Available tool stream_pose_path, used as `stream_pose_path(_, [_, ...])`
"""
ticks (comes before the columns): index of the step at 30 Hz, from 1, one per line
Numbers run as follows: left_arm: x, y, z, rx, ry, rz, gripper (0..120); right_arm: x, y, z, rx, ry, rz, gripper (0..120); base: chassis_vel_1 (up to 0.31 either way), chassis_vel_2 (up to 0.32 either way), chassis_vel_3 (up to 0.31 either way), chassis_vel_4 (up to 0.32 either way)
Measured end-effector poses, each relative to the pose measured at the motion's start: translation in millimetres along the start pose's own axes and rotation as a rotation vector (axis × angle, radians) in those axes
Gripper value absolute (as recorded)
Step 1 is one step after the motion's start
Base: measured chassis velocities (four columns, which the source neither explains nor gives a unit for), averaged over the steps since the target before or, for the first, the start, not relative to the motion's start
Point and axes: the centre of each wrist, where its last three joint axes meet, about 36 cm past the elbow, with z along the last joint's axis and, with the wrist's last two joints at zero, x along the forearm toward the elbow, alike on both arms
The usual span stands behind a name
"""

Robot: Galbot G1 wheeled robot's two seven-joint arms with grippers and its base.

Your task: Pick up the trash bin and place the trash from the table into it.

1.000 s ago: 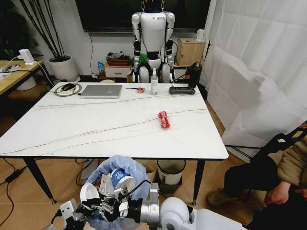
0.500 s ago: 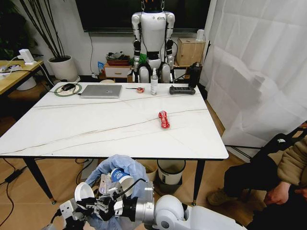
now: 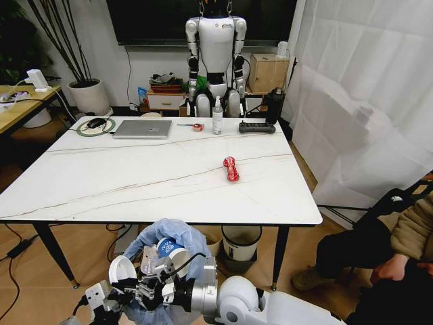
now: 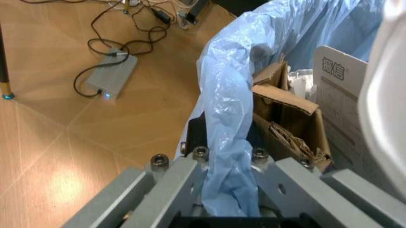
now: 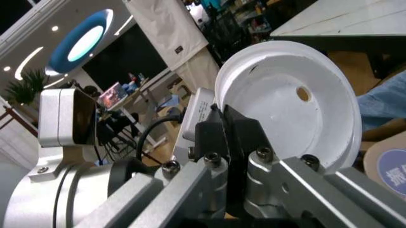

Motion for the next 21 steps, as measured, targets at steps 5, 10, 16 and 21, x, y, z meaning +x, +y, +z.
stream_pose_path(5, [0.9,0.1,-0.5,-0.002,0.000,0.001,0,4.6,-2.9,0.4,0.003,-0.003,0.015,0,0.000,0.000,0.000,0.000])
stream_pose_path(10, [1.9,-0.2,-1.3,-0.004,0.000,0.003,0,8.5,-4.1,2.2,0.002,-0.002,0.030,7,0.000,0.000,0.000,0.000])
stream_pose_path(16, [2.9,-0.4,-2.6,-0.007,-0.002,0.004,0,14.8,-6.4,2.9,0.006,0.000,0.051,26,0.000,0.000,0.000,0.000])
stream_pose_path(21, [2.6,-0.5,-3.0,-0.006,-0.004,0.005,0,21.7,-6.7,1.9,0.012,-0.002,0.067,47,0.000,0.000,0.000,0.000])
